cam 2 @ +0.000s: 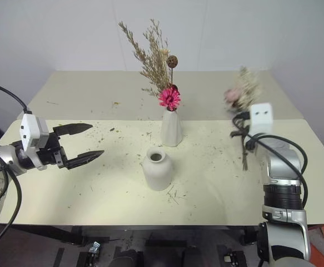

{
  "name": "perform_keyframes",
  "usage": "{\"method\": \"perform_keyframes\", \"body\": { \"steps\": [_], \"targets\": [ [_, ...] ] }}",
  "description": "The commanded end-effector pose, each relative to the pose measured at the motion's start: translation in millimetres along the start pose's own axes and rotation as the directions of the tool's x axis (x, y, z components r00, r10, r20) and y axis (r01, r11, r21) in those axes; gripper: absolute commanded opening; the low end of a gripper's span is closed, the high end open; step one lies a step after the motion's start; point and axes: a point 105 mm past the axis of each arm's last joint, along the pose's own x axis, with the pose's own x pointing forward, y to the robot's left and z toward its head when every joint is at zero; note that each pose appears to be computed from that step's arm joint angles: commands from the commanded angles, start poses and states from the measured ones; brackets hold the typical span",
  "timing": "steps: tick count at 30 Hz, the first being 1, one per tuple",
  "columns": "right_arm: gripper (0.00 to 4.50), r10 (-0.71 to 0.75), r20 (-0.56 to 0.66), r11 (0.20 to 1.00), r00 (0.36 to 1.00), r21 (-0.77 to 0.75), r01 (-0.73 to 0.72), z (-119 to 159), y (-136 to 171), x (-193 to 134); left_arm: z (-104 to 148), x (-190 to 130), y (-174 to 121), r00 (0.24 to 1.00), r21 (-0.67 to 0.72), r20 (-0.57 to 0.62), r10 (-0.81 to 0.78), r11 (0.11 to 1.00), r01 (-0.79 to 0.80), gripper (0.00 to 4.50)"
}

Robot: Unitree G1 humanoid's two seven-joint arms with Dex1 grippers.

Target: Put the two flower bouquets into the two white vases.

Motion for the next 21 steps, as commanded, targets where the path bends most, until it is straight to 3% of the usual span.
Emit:
{"method": "perform_keyframes", "body": {
  "steps": [1, 4, 5, 7, 12, 14, 17, 21],
  "targets": [
    [0.17, -0.175, 0.397, 0.976, 0.901, 0.189, 0.106, 74.6, -19.7, -20.2, 9.8, 2.8, 3.6, 0.999, 0.049, 0.031, -0.008, 0.999, 0.007, 4.5],
    [0.17, -0.064, 0.597, 0.926, 0.8, 0.333, -0.175, 104.1, -10.3, -46.6, 10.3, 4.5, 4.2, 0.999, 0.051, 0.038, -0.022, 0.998, 0.02, 4.5],
    [0.17, -0.027, 0.659, 0.86, 0.752, 0.399, -0.318, 113.8, -6.8, -59.3, 10.5, 4.8, 4.7, 0.999, 0.053, 0.038, -0.023, 0.998, 0.021, 4.5],
    [0.17, 0.063, 0.753, 0.789, 0.655, 0.364, -0.495, 127.9, 5.5, -83.6, 11.2, 4.0, 5.6, 0.999, 0.054, 0.038, -0.022, 0.998, 0.02, 4.5],
    [0.17, 0.236, 0.84, 0.638, 0.489, 0.246, -0.73, 132.4, 45.2, -122.9, 14.2, 0.2, 4.2, 0.998, 0.03, 0.064, -0.027, 0.999, 0.025, 4.5],
    [0.17, 0.285, 0.848, 0.565, 0.446, 0.227, -0.793, 129.6, 62.9, -130.1, 17.0, -1.0, 2.3, 0.995, 0.008, 0.087, -0.04, 0.999, 0.039, 4.5],
    [0.17, 0.369, 0.875, 0.451, 0.315, 0.128, -0.883, 131.8, 91.3, -151.4, 20.4, -2.2, -4.5, 0.991, -0.004, 0.101, -0.084, 0.996, 0.084, 4.5],
    [0.17, 0.44, 0.878, 0.329, 0.186, 0.035, -0.944, 131.2, 119.1, -171.8, 17.8, -8.5, -13.7, 0.987, -0.019, 0.071, -0.142, 0.989, 0.144, 4.5]
  ]
}}
